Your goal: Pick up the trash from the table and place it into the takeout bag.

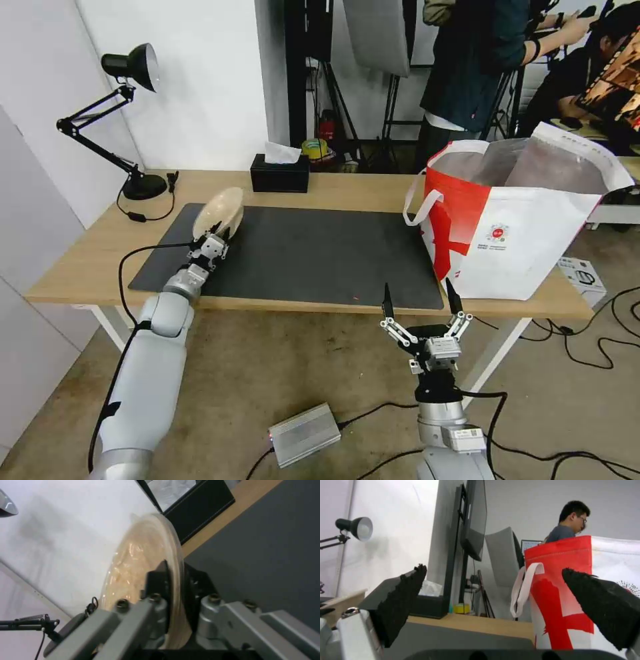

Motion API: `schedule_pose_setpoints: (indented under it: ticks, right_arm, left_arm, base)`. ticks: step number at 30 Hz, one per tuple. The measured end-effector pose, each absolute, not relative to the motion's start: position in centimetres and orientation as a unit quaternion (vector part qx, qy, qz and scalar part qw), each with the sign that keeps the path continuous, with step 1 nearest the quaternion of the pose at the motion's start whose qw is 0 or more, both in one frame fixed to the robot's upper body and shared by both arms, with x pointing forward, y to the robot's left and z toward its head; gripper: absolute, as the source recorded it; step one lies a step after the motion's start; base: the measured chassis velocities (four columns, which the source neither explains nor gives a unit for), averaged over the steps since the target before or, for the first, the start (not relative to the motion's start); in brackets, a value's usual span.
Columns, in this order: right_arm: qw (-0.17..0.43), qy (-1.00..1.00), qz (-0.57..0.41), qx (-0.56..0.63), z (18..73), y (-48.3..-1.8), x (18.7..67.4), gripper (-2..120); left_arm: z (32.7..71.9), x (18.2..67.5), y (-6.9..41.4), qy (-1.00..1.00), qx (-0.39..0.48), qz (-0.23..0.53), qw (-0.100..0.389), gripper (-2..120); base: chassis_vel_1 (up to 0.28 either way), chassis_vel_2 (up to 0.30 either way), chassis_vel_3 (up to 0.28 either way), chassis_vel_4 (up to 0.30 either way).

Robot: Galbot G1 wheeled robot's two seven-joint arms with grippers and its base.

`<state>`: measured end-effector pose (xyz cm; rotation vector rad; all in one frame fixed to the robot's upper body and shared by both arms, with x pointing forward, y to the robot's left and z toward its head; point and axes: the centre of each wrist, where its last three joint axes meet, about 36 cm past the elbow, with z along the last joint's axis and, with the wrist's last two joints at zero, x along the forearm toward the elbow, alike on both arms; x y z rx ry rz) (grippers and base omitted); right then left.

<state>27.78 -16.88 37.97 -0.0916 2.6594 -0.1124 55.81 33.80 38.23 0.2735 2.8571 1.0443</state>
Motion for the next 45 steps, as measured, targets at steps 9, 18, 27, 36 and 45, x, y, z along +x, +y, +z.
schedule_pose_setpoints:
  ticks: [9,18,27,36,45]
  right_arm:
    - [0.238,0.97,-0.041,-0.033,38.0,-16.9,28.0,100]
    - [0.237,0.97,-0.042,-0.031,37.9,-17.0,28.0,100]
    - [0.236,0.97,-0.044,-0.031,37.9,-17.2,27.9,100]
    - [0.238,0.97,-0.044,-0.031,38.1,-17.2,27.8,100]
    - [0.239,0.97,-0.044,-0.031,38.2,-17.2,27.7,100]
  left_arm:
    - [38.4,56.0,33.9,0.935,0.089,0.341,0.044,0]
    - [38.4,56.2,33.6,0.936,0.088,0.338,0.049,0]
    - [39.0,56.1,32.6,0.939,0.087,0.323,0.084,0]
    - [41.5,56.1,30.8,0.937,0.094,0.312,0.127,0]
    - [43.0,56.6,28.9,0.934,0.102,0.306,0.154,0]
  base:
    - [0.0,0.0,0.0,0.0]
    - [0.0,0.0,0.0,0.0]
    - [0.0,0.0,0.0,0.0]
    - [0.0,0.0,0.0,0.0]
    - [0.0,0.0,0.0,0.0]
